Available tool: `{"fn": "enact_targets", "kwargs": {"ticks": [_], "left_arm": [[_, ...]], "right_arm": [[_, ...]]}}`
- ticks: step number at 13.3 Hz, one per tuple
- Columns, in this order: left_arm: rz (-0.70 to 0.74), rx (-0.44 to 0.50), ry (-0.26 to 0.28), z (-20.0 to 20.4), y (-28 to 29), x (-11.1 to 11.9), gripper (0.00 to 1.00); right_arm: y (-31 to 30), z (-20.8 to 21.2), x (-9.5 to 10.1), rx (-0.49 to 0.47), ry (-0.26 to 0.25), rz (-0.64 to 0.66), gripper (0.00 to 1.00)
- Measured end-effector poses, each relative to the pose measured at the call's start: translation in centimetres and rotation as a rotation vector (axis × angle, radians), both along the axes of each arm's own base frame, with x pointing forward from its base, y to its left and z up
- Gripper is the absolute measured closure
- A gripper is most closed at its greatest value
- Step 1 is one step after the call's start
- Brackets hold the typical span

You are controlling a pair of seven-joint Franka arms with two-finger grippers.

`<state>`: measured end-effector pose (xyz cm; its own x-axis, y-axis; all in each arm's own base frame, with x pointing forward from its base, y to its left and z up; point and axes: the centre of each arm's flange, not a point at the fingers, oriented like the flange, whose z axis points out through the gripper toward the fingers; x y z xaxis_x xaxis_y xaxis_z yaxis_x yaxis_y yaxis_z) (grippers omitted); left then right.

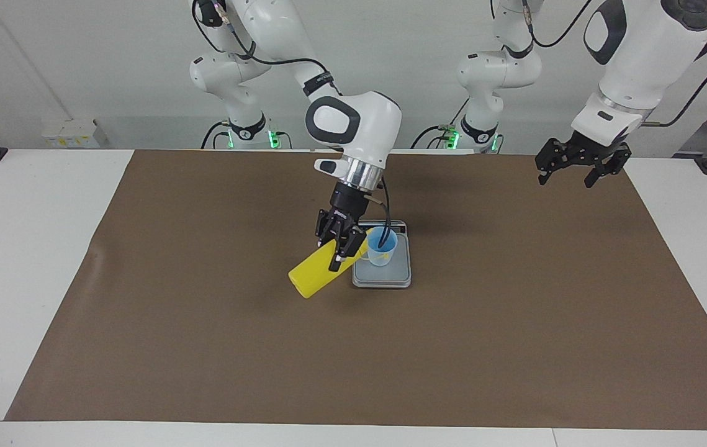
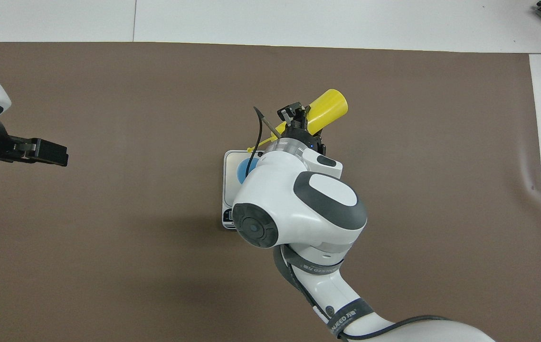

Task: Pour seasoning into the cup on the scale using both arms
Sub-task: 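Carry the bottle back and lower it with the right gripper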

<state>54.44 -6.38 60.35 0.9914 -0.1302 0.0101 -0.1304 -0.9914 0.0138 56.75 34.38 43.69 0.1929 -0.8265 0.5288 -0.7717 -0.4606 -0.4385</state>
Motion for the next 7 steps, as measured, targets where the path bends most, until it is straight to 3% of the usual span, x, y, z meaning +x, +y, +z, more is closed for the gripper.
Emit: {"fn": "enact_targets", "kwargs": {"ticks": [5, 7], "left_arm": [[0.0, 0.0, 0.0, 0.0, 0.0, 0.0, 0.0], [0.0, 0.0, 0.0, 0.0, 0.0, 0.0, 0.0]], "right_arm": [[-8.2, 1.5, 3.4, 0.366, 0.178, -0.322, 0.48], [-11.6, 1.3, 4.7, 0.455, 0.253, -0.373, 0.48]]}}
